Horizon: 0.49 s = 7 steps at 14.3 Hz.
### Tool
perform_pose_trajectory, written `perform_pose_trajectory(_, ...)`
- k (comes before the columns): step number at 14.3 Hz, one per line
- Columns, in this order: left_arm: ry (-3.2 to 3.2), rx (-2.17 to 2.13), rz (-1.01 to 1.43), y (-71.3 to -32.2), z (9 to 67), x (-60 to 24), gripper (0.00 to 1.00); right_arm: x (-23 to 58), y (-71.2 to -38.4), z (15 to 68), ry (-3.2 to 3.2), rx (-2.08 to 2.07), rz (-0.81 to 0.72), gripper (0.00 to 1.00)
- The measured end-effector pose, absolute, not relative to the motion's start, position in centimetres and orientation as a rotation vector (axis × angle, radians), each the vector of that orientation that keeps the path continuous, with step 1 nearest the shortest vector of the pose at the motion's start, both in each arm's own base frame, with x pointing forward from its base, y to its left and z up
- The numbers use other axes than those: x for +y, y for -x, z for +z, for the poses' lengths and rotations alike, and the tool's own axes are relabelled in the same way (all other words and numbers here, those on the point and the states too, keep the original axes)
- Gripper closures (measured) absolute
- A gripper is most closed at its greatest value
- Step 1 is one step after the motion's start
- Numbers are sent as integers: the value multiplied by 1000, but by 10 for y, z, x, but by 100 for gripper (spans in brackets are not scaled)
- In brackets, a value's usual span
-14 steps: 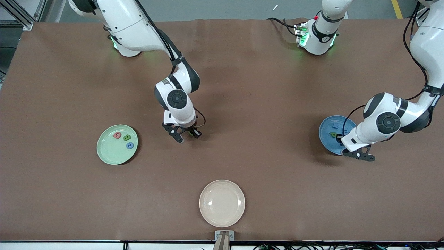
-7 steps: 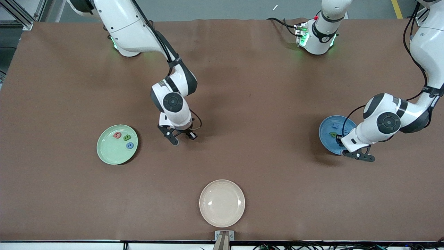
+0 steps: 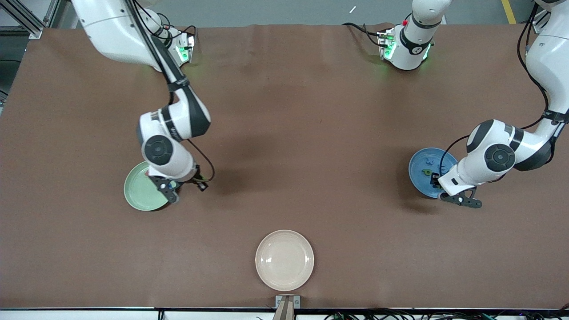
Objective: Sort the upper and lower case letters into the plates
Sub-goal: 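Release the u with the left gripper while the right gripper grasps Z, then release the Z with the right gripper while the left gripper withdraws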
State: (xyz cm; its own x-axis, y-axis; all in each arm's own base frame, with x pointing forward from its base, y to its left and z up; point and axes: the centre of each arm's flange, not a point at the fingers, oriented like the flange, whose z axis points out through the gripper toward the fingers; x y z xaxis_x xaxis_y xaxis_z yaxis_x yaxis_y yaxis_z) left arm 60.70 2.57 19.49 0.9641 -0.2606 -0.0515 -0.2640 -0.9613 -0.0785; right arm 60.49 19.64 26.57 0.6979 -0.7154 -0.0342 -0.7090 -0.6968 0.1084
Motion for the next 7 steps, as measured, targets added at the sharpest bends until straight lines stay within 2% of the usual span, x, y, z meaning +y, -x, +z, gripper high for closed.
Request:
perform_pose_trajectory(4,3034,399,12,-616,210,24,0,117,-611,254,-2826,-1114,-184,65)
perform_pose_trajectory(7,3039,383,-27,-620,226,29,0,61,-612,240,-2855,-1081,-189,65)
